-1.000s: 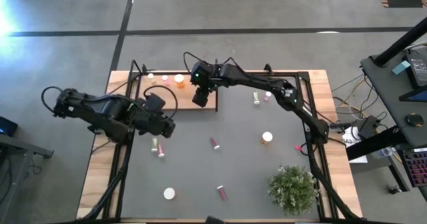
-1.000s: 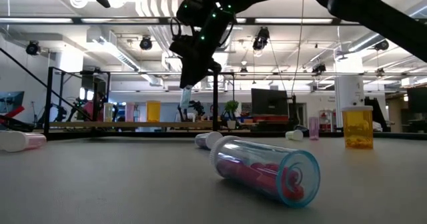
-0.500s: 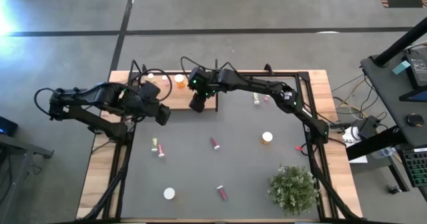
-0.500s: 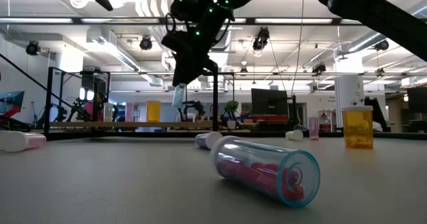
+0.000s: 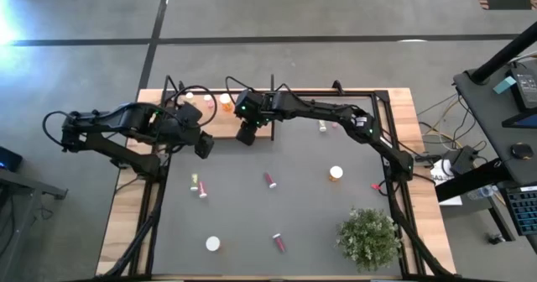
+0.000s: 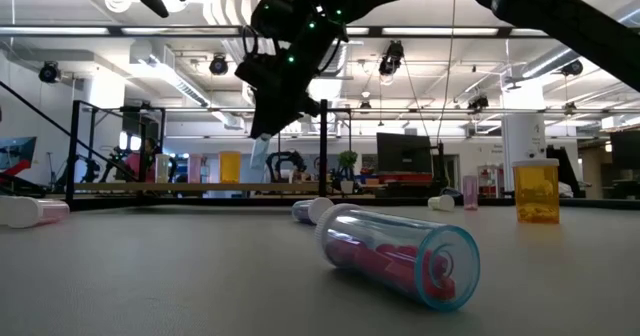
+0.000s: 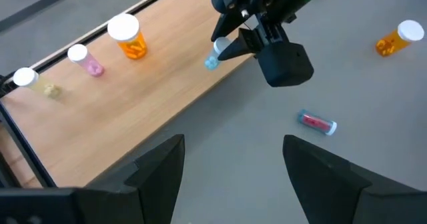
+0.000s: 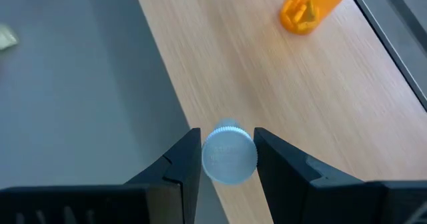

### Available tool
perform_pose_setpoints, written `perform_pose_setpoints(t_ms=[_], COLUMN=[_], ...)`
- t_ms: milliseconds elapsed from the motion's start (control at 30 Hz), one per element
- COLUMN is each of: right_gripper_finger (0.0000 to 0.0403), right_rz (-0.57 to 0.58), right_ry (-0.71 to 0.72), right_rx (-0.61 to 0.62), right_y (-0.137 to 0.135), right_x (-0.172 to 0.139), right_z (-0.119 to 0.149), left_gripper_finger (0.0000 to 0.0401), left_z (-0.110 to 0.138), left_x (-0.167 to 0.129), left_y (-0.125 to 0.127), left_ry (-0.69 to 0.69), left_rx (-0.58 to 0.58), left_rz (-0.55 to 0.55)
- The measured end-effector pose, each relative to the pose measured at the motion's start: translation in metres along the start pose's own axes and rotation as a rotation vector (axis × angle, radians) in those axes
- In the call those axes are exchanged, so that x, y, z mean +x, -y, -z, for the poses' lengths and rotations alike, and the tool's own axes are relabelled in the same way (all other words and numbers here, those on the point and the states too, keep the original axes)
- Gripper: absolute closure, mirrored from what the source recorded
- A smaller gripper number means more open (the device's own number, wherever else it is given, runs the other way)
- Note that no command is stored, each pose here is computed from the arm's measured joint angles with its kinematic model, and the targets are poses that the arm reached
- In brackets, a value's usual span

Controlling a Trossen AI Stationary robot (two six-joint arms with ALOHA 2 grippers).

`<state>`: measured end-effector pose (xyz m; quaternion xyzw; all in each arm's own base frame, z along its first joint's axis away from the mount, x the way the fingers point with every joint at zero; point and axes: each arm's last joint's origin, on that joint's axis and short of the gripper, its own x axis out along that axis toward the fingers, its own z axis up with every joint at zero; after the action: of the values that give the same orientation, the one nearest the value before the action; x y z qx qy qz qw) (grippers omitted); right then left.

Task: Pick and place medicine bottles onto shelf by color
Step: Put the right blue pill bottle on the shelf

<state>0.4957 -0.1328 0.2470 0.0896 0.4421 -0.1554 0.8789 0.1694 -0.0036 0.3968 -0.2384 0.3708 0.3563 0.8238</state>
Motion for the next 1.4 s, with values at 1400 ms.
perform_pose_setpoints(t_ms=[1400], right_gripper_finger=[0.0283], right_rz=[-0.050], right_ry=[-0.001], right_rx=[-0.089], right_y=[-0.007], right_x=[0.013], right_z=[0.009], left_gripper_finger=[0.0163], left_z=[0.001], left_x=[0.001], left_y=[0.000], left_ry=[-0.019], left_rx=[0.045], left_rz=[0.009])
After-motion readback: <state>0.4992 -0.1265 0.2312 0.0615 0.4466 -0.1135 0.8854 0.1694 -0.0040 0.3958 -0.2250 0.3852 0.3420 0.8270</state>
